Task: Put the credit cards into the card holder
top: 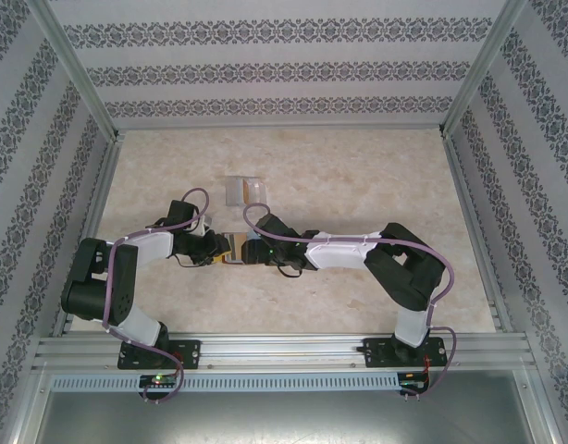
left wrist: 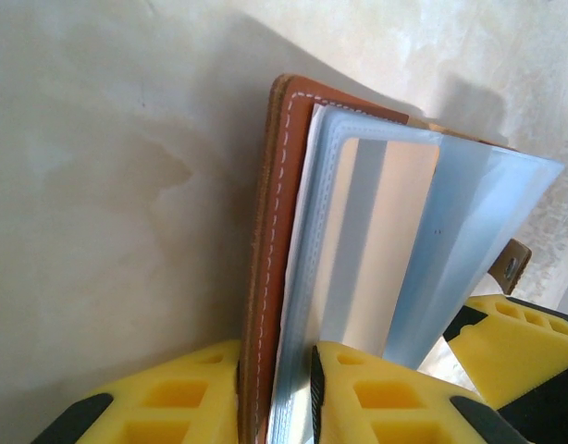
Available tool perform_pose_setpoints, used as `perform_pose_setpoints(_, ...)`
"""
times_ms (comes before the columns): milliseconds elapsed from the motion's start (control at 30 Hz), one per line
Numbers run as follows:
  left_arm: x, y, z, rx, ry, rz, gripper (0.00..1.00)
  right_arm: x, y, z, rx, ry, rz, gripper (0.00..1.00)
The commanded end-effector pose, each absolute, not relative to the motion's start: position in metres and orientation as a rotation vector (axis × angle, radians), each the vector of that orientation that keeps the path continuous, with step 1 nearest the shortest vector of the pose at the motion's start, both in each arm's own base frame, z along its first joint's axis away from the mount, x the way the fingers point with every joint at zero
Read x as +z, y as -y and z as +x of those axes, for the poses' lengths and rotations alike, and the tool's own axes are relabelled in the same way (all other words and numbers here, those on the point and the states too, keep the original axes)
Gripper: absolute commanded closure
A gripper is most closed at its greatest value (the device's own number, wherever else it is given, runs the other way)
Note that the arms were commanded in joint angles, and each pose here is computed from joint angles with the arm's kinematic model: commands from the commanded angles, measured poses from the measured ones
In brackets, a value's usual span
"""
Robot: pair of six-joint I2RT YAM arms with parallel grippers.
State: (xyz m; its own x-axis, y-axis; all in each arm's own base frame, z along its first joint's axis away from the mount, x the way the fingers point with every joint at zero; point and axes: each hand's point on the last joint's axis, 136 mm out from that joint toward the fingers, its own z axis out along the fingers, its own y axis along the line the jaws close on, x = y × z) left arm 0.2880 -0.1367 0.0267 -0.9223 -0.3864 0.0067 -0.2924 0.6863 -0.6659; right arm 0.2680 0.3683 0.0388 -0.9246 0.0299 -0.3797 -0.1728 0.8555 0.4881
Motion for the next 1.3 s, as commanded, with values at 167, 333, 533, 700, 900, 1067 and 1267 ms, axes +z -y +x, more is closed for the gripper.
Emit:
perform_pose_setpoints(167,0.029,0.141,0.289,-1.064,-2.762,-0.530,0.74,0.057,-0.390,0.270,0.857,-2.590,-0.169,0.28)
perform_pose_setpoints(333,0.028,0.141,0.288,-1.061,-2.765,-0.527,0.74,0.068,-0.401,0.271,0.971,-2.552,-0.193,0.32)
perform_pose_setpoints(533,0.029,0.141,0.290,-1.061,-2.762,-0.527,0.74,0.067,-0.411,0.272,1.058,-2.553,-0.205,0.33)
perform_pose_setpoints(700,0.030,0.141,0.289,-1.056,-2.766,-0.526,0.73,0.069,-0.420,0.271,1.129,-2.541,-0.222,0.33)
perform_pose_setpoints(900,0.038,0.133,0.290,-0.981,-2.746,-0.516,0.67,0.087,-0.434,0.267,1.282,-2.480,-0.260,0.32)
perform_pose_setpoints(1067,0.042,0.133,0.291,-0.972,-2.754,-0.501,0.66,0.104,-0.443,0.265,1.398,-2.422,-0.292,0.31)
perform_pose_setpoints(1267,0.037,0.135,0.291,-0.993,-2.766,-0.510,0.62,0.101,-0.450,0.265,1.515,-2.408,-0.269,0.31)
